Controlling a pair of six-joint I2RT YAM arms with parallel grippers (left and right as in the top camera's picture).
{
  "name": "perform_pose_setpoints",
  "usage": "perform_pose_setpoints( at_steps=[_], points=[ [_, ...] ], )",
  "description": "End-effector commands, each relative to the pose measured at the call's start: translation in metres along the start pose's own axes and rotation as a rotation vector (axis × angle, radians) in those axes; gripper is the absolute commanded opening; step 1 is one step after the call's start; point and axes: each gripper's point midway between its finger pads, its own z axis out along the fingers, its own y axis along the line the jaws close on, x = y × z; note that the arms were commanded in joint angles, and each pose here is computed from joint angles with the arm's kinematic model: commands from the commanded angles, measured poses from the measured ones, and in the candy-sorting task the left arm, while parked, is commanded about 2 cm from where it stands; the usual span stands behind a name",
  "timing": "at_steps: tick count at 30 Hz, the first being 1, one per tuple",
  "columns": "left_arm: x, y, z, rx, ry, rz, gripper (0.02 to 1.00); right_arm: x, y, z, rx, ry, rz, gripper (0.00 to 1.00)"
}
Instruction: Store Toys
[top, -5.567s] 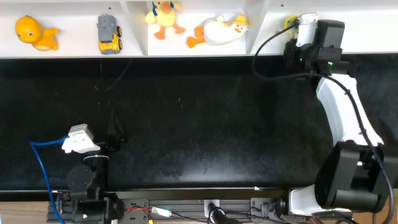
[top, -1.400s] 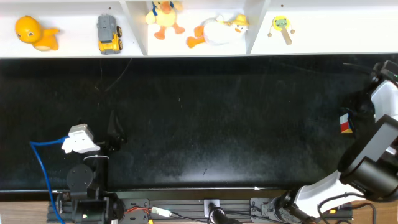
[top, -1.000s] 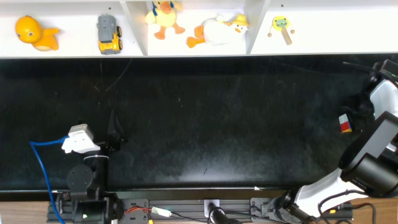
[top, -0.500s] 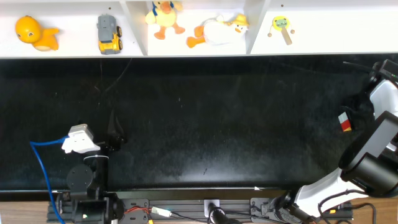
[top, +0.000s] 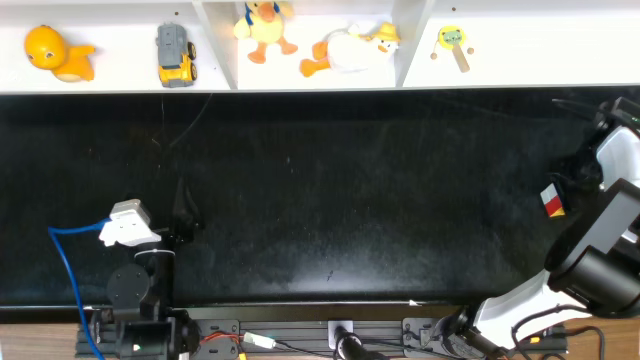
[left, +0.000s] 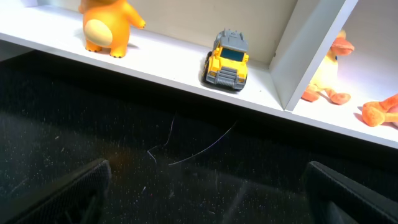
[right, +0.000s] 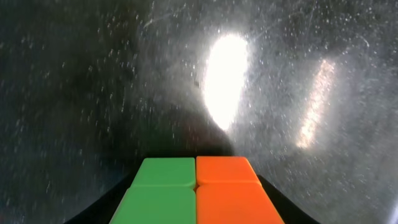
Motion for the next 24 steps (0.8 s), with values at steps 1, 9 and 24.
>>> perform_pose_setpoints(
  at_steps=[1, 9, 24],
  points=[
    [0.000, -0.003, -0.001, 0.018, -0.004, 0.023, 0.998, -0.025, 0.021, -0.077, -0.168, -0.133, -0.099, 0.045],
    [0.000, -0.003, -0.001, 0.018, -0.004, 0.023, 0.998, -0.023, 0.031, -0.184, -0.301, -0.359, -0.503, 0.045],
    [0.000, -0.003, -0.001, 0.017, -0.004, 0.023, 0.998, -0.017, 0.119, -0.242, -0.766, -0.801, -0.993, 0.051]
  ],
)
